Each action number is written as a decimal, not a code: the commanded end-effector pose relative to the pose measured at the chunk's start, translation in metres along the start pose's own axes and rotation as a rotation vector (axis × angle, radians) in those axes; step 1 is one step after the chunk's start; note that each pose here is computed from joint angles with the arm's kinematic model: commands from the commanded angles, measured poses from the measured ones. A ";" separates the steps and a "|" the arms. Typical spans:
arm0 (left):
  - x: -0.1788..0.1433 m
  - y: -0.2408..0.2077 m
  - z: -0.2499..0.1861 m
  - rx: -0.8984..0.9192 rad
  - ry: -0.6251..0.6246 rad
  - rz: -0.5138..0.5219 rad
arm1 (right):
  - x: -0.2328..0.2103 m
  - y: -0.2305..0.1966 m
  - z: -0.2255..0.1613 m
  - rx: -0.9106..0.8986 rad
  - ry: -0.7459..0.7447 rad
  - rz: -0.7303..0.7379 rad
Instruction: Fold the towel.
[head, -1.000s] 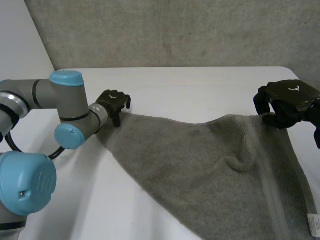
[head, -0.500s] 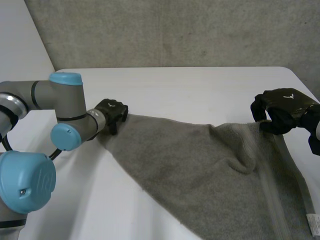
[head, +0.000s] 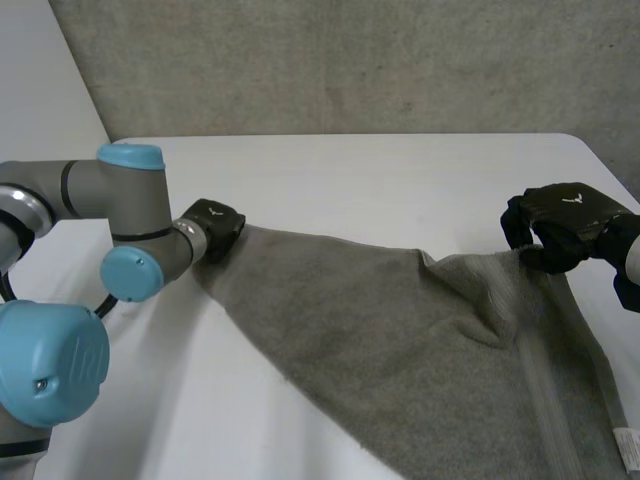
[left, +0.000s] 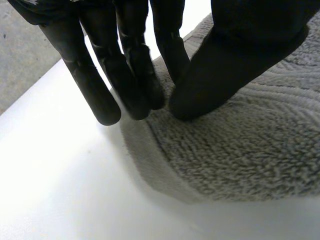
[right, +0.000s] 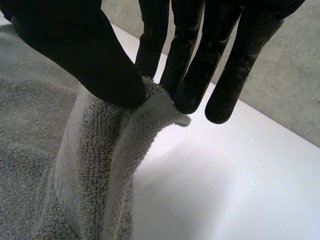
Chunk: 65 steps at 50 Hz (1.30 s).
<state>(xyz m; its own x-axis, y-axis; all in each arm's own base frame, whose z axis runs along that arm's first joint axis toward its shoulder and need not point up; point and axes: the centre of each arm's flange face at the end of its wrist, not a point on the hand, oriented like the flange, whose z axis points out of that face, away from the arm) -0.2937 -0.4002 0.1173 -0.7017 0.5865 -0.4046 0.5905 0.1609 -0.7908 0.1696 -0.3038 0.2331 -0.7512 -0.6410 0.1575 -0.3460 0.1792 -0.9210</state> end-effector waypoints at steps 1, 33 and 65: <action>-0.013 -0.014 -0.006 0.036 -0.034 0.030 | 0.001 0.001 0.001 -0.001 0.001 -0.001; -0.015 0.002 0.002 -0.009 -0.028 0.026 | 0.001 0.011 0.007 -0.030 -0.013 0.014; -0.059 -0.064 -0.007 0.258 -0.257 0.063 | 0.014 -0.024 0.042 0.109 0.052 -0.145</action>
<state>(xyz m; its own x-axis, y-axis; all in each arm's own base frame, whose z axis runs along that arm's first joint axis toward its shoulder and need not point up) -0.2816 -0.4178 0.1461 -0.7157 0.4986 -0.4891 0.6071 0.0979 -0.7886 0.1772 -0.3204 0.2253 -0.7317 -0.6573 0.1803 -0.3657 0.1554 -0.9177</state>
